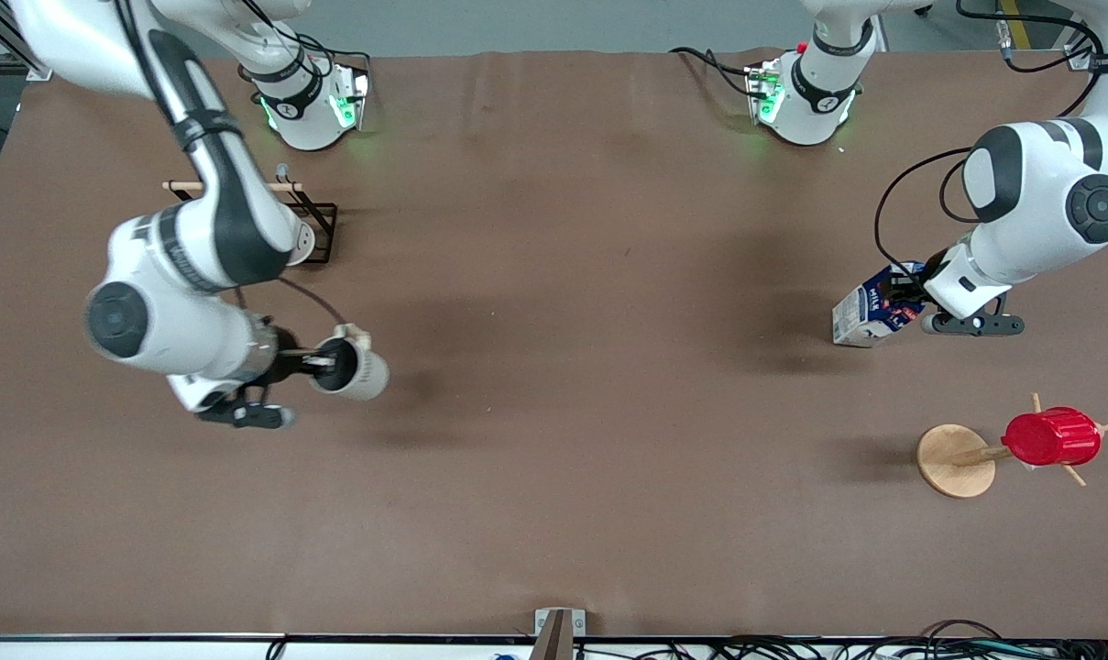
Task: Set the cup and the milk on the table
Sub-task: 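Carry the mug with the right gripper while the left gripper carries the carton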
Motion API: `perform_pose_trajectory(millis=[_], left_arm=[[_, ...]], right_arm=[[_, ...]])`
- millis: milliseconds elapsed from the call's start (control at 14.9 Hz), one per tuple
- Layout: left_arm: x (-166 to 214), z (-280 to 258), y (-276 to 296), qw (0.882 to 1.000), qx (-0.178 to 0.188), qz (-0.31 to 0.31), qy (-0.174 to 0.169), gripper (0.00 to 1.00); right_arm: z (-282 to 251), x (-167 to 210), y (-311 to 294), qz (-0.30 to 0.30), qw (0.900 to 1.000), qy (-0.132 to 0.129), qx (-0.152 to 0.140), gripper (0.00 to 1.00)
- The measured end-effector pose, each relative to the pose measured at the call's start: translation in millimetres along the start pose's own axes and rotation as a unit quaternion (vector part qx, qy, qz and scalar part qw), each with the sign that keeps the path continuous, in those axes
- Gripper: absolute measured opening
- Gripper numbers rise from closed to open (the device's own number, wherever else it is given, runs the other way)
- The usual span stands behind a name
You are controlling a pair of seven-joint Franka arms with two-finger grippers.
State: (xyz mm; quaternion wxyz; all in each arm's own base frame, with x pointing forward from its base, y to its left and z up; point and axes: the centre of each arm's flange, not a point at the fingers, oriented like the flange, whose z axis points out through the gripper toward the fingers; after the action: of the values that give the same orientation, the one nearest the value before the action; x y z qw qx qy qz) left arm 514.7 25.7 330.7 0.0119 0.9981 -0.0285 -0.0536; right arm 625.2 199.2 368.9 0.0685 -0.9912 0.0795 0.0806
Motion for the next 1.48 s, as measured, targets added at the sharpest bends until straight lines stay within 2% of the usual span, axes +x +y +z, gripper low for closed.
perform_pose_trajectory(millis=[336,537,738,1007,1342,1477], left_arm=[[20.4,-36.9,21.4,0.999,0.004,0.022,0.032,0.10],[33.7,-72.0,41.8,0.999,0.005,0.036,0.039,0.10],[48.0,-97.5,76.5,0.999,0.000,0.023,0.035,0.10],[63.2,-98.5,144.5,1.000,-0.012,-0.002,0.024,0.10],[62.6,-87.4,221.0,0.999,-0.017,-0.025,0.016,0.10],[63.4,-88.8,246.2,0.999,-0.020,-0.029,0.015,0.10]], right_arm=[[34.6,-62.4,-115.7,0.049,0.998,0.027,-0.001,0.04],[76.9,-87.5,-158.3,0.056,0.998,0.026,0.000,0.04],[119.5,-102.2,-177.0,0.059,0.997,0.029,-0.028,0.04],[156.6,-116.8,-186.8,0.044,0.998,0.030,-0.028,0.04],[185.0,-126.5,-191.9,0.026,0.999,0.029,-0.035,0.05],[189.8,-126.0,-190.7,0.023,0.999,0.029,-0.039,0.19]])
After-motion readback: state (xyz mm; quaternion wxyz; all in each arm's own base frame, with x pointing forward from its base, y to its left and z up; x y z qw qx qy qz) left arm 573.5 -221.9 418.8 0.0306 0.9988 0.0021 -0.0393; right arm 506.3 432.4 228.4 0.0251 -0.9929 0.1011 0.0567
